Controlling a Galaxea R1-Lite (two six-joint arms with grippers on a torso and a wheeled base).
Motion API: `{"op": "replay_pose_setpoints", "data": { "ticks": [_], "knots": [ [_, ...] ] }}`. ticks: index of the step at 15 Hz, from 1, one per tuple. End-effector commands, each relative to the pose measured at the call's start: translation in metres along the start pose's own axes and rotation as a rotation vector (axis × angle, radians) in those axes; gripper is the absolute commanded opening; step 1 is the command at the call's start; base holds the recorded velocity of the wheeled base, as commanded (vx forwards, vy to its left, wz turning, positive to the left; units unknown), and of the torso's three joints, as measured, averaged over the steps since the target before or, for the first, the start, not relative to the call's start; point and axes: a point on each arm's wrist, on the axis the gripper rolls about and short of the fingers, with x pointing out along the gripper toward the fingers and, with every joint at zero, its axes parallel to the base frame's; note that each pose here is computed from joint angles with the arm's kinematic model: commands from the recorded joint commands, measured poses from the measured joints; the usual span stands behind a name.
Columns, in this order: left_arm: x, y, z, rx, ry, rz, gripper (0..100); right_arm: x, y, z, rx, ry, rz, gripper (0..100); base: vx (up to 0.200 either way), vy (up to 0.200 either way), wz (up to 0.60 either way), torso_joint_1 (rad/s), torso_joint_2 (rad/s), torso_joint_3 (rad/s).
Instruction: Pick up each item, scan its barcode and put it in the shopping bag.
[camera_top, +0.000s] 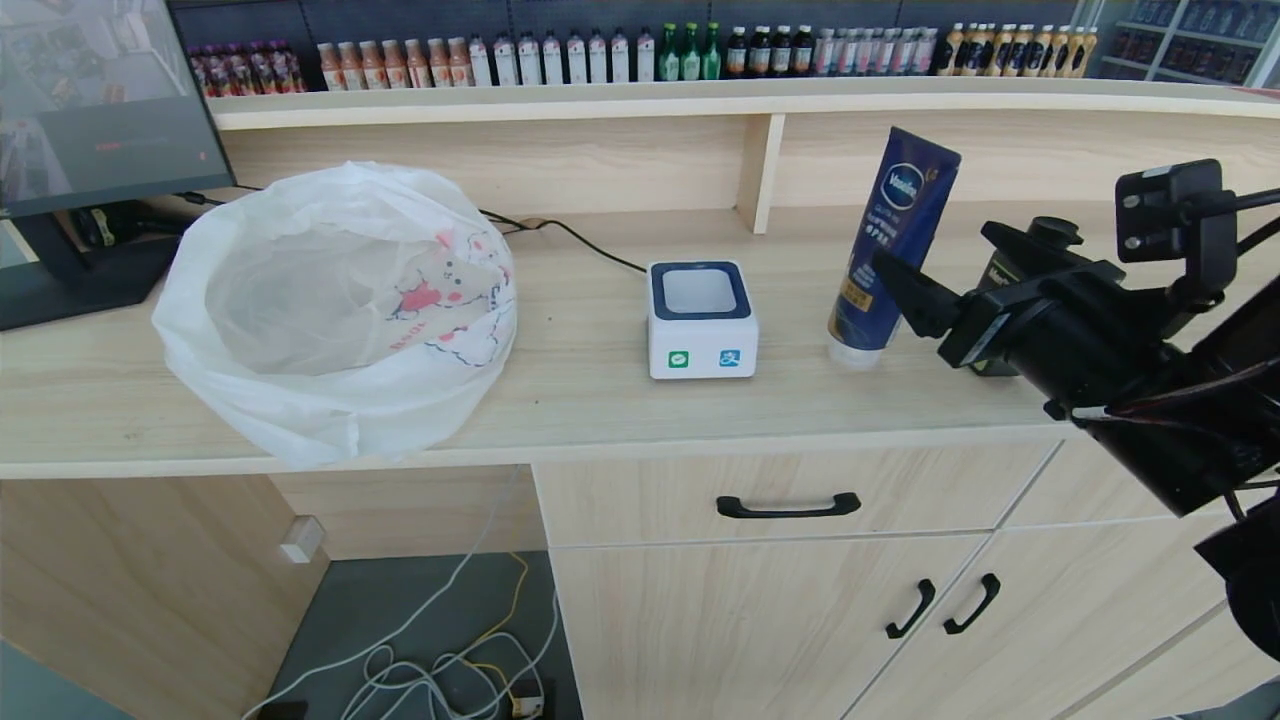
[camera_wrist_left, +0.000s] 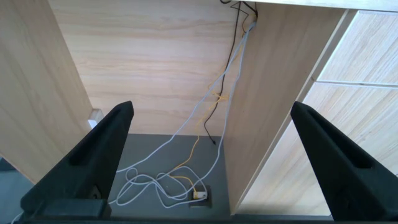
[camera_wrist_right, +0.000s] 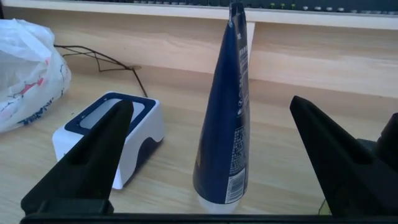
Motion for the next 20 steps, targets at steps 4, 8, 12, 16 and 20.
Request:
{"op": "replay_pose_setpoints", "data": {
  "ticks": [4, 8, 12, 16, 20],
  "knots": [
    [0.000, 0.000, 0.000, 0.000, -0.001, 0.001, 100, 0.014, -0.007, -0.014, 0.006, 0.025, -0.030, 100, 0.000, 0.000, 0.00, 0.000, 0.00, 0.000],
    [0.000, 0.000, 0.000, 0.000, -0.001, 0.001, 100, 0.027, -0.009, -0.016, 0.024, 0.008, -0.037, 100, 0.000, 0.000, 0.00, 0.000, 0.00, 0.000],
    [0.000, 0.000, 0.000, 0.000, -0.001, 0.001, 100, 0.032, -0.009, -0.022, 0.033, 0.013, -0.037, 100, 0.000, 0.000, 0.00, 0.000, 0.00, 0.000],
    [0.000, 0.000, 0.000, 0.000, -0.001, 0.001, 100, 0.047, -0.008, -0.026, 0.034, -0.004, -0.036, 100, 0.000, 0.000, 0.00, 0.000, 0.00, 0.000],
    [0.000, 0.000, 0.000, 0.000, -0.001, 0.001, 100, 0.057, -0.009, -0.033, 0.032, -0.009, -0.040, 100, 0.000, 0.000, 0.00, 0.000, 0.00, 0.000]
  ]
}}
